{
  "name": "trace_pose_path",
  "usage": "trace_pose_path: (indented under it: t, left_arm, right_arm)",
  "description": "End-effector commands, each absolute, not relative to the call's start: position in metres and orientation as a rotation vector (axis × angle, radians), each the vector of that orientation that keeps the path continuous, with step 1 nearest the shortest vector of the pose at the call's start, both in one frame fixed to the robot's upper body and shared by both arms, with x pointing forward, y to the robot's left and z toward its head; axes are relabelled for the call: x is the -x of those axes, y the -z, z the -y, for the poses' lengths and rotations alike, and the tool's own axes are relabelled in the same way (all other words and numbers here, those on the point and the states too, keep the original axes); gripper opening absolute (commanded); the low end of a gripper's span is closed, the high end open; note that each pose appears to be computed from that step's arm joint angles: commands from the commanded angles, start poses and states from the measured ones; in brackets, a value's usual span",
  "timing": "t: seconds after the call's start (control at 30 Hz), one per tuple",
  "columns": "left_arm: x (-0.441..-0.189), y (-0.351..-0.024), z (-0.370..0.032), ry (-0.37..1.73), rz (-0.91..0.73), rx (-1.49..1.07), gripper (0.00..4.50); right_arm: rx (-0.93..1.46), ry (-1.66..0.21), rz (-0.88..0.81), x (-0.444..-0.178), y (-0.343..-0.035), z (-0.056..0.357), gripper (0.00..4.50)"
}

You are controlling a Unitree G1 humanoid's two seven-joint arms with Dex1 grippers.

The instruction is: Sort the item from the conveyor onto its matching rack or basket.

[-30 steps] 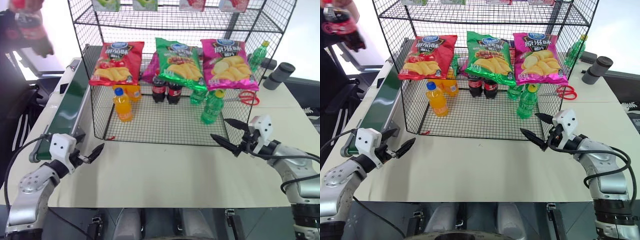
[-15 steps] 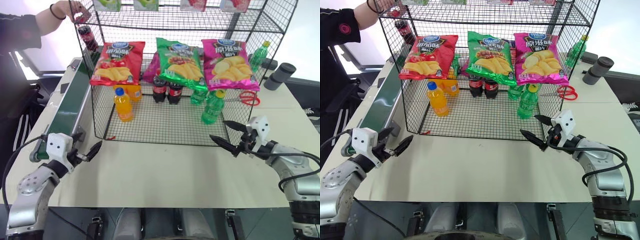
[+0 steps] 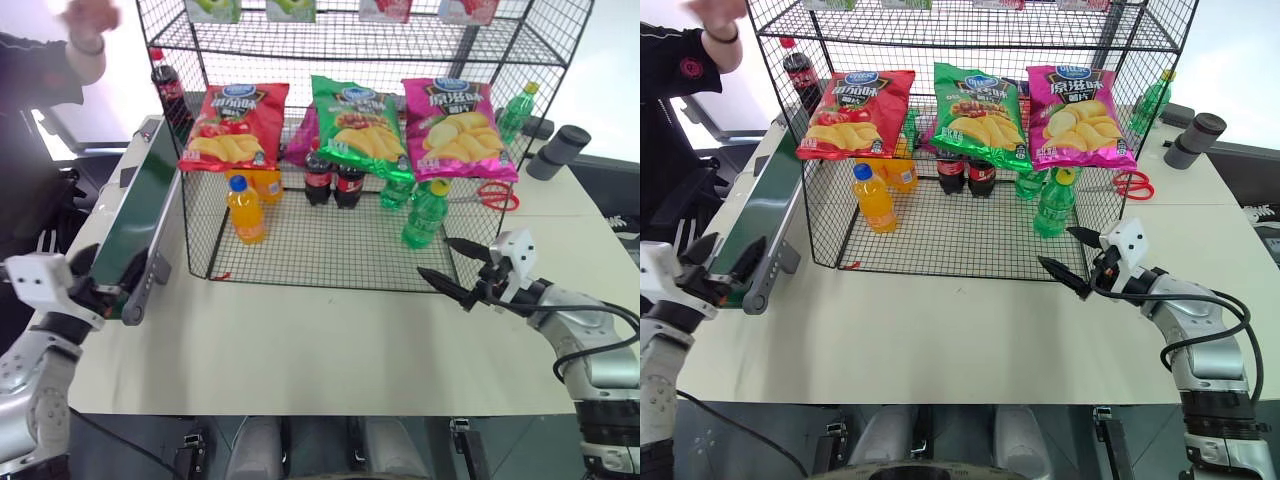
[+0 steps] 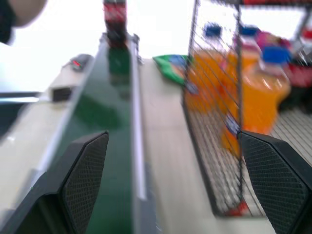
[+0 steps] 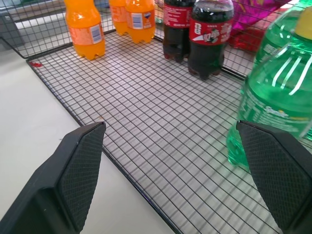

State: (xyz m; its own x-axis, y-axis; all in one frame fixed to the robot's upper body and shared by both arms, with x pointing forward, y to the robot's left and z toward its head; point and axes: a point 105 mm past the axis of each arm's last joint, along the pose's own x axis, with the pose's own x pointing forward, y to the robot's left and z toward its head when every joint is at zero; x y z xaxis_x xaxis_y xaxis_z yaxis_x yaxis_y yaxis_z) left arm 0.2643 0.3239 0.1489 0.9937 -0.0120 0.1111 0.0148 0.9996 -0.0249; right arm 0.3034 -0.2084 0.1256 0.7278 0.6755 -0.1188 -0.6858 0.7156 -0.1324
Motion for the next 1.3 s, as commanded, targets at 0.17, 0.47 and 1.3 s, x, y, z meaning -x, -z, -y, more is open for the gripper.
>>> trace_pose_path:
  t: [0.17,0.47,1.3]
  left_arm:
    - [-0.266,-0.143,-0.351,-0.235,0.099,-0.086,4.50]
    - [-0.284,-0.137,-0.340,-0.211,0.127,-0.042,4.50]
    - [-0.305,-0.127,-0.332,-0.191,0.151,-0.070,4.50]
  right_arm:
    - [0.169,-0.849,0.044,-0.299,-0.146,0.166,4.46]
    - [0.136,-0.896,0.064,-0.288,-0.144,0.139,4.46]
    - [0.109,-1.057,0.098,-0.266,-0.146,0.100,4.46]
